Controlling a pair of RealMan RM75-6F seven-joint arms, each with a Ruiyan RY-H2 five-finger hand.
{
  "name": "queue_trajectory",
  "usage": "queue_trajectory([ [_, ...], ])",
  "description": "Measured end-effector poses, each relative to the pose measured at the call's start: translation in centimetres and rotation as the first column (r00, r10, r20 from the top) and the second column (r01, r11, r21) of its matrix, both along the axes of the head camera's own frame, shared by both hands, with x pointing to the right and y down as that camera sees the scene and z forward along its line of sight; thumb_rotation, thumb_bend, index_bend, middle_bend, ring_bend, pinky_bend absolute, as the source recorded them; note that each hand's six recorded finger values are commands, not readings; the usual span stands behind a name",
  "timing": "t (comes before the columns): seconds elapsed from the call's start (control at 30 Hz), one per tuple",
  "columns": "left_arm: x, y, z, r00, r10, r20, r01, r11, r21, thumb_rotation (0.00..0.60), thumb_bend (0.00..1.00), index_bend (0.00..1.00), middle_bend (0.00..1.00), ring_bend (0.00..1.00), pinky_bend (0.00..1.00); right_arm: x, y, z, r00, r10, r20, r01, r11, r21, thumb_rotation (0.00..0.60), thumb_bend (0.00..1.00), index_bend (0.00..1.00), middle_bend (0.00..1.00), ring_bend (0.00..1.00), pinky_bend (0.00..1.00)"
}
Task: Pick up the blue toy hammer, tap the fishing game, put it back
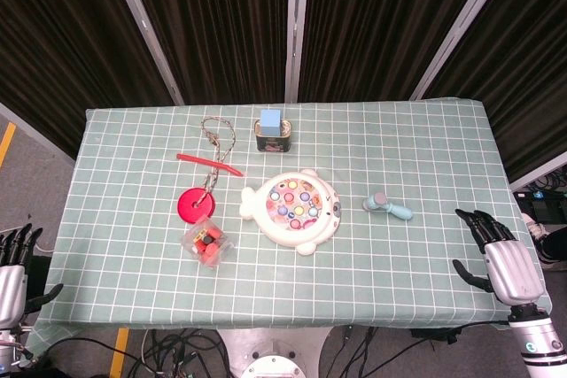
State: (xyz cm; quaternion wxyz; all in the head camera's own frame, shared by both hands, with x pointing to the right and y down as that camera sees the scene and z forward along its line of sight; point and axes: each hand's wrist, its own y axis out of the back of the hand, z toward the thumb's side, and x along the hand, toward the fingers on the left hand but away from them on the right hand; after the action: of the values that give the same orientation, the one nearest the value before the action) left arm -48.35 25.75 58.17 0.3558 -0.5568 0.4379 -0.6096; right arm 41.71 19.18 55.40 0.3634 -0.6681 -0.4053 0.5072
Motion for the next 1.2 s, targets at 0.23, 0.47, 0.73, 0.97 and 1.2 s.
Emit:
queue_trajectory([
  [0.23,0.0,0.1,0.0,1.0,0.002,0.0,-0.002,1.0,-0.002,0.6,0.04,0.1,0.03,0.01,0.0,0.0,0.0,0.1,1.0,-0.001,0.0,0.001,1.0,-0.005,0.6,0.18,0.1,0.17,0.1,0.22],
  [0.47,0.2,-0.1,-0.2,1.0,0.01,0.001,-0.01,1.0,0.004,0.6,0.04,0.1,0.03,0.01,0.0,-0.3,-0.5,0.3,1.0,0.0,-0.01,0.0,1.0,-0.02,0.6,0.18,0.09,0.17,0.1,0.22],
  [0.73,0.2,-0.1,0.1,1.0,0.011,-0.007,-0.01,1.0,0.002,0.6,0.04,0.1,0.03,0.01,0.0,-1.7,-3.1,2.7,0.999,-0.017,-0.036,0.012,0.992,-0.125,0.6,0.16,0.09,0.17,0.1,0.22],
  [0.97,0.0,0.0,0.6,1.0,0.006,-0.012,-0.006,1.0,-0.012,0.6,0.04,0.1,0.03,0.01,0.0,-3.7,-6.2,6.6,0.998,-0.022,-0.061,0.008,0.975,-0.221,0.6,0.16,0.09,0.17,0.1,0.22],
  [1.2,0.0,-0.2,1.0,1.0,0.01,-0.02,-0.01,1.0,-0.018,0.6,0.04,0.1,0.03,0.01,0.0,-4.9,-8.5,11.3,0.994,0.011,-0.111,-0.041,0.96,-0.277,0.6,0.15,0.19,0.24,0.11,0.23],
])
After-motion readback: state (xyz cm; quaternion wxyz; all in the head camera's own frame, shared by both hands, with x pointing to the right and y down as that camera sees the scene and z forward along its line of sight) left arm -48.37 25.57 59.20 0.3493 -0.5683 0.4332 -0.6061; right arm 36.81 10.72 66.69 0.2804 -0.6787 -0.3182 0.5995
